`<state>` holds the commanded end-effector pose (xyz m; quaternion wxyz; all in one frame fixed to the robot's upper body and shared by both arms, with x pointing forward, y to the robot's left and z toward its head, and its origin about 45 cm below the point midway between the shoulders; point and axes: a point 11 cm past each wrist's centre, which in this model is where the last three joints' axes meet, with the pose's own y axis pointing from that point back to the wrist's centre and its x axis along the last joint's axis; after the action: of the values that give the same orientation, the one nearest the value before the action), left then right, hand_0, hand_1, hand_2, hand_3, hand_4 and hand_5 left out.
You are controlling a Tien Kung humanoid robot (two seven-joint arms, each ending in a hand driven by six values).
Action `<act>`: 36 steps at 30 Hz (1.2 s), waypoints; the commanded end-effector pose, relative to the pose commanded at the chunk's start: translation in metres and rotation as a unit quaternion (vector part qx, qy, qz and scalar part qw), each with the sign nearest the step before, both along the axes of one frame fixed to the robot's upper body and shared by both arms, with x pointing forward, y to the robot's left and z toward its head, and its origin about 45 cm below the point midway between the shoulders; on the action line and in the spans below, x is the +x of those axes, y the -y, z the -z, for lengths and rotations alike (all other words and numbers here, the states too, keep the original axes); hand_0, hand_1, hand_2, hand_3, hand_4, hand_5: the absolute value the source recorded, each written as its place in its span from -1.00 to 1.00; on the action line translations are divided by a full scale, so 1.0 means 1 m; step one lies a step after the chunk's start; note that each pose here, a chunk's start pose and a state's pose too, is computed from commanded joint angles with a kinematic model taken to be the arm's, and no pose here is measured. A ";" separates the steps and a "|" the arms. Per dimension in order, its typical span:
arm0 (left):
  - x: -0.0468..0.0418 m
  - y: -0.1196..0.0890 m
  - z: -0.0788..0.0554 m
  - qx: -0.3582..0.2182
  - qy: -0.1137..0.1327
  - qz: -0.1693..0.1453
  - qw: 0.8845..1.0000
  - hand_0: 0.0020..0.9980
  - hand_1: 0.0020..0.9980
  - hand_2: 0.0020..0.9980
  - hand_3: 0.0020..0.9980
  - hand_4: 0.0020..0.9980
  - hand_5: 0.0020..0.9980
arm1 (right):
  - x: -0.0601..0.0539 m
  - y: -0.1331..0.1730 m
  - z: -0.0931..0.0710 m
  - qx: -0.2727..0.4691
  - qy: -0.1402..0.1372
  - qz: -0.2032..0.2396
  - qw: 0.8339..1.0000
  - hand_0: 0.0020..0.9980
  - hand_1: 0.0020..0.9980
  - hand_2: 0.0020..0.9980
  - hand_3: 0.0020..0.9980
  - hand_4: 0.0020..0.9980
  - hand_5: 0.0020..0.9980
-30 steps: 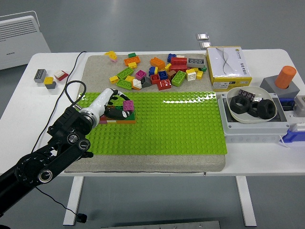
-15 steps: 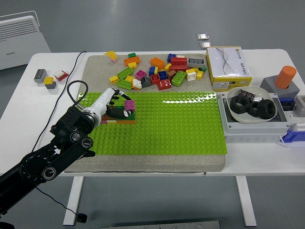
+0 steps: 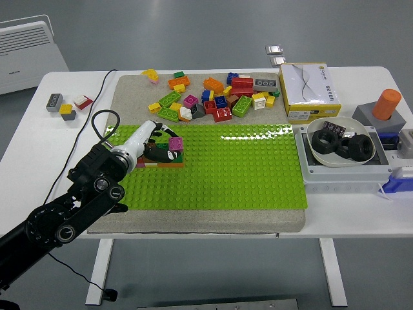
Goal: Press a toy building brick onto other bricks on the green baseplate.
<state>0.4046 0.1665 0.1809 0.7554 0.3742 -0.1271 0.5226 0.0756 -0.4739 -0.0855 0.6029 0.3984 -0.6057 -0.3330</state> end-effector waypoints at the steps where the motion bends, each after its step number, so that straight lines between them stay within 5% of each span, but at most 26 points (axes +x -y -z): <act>1: 0.0000 0.000 0.000 0.000 0.000 0.000 1.000 0.74 0.78 0.78 -0.11 0.36 -1.00 | 0.000 0.000 0.000 0.000 0.000 0.000 1.000 0.04 0.37 0.43 0.40 0.48 0.59; 13: 0.0005 -0.001 0.001 -0.001 -0.002 0.001 1.000 0.74 0.78 0.79 -0.04 0.29 -1.00 | -0.001 -0.001 0.000 0.000 0.000 0.000 1.000 0.04 0.37 0.43 0.40 0.48 0.59; 14: 0.0005 -0.001 0.001 -0.002 -0.002 0.001 1.000 0.74 0.78 0.80 0.01 0.12 -1.00 | 0.000 -0.001 0.000 0.000 0.000 0.000 1.000 0.04 0.37 0.43 0.40 0.48 0.59; 19: 0.0005 -0.001 0.001 -0.002 -0.003 0.001 1.000 0.74 0.78 0.80 0.01 0.12 -1.00 | 0.000 -0.001 0.000 0.000 0.000 -0.001 1.000 0.04 0.37 0.43 0.40 0.48 0.59; 20: 0.0005 -0.001 0.001 -0.002 -0.003 0.001 1.000 0.74 0.78 0.80 0.04 -0.01 -1.00 | 0.000 -0.001 0.000 0.000 0.000 -0.001 1.000 0.04 0.36 0.43 0.40 0.48 0.59; 36: 0.0013 -0.001 0.001 -0.005 -0.002 0.000 1.000 0.74 0.79 0.80 0.08 -0.12 -1.00 | 0.000 -0.001 0.000 0.001 0.002 -0.002 1.000 0.04 0.36 0.44 0.40 0.48 0.59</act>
<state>0.4059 0.1675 0.1799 0.7576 0.3720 -0.1230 0.5221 0.0760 -0.4734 -0.0858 0.6022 0.4004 -0.6058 -0.3319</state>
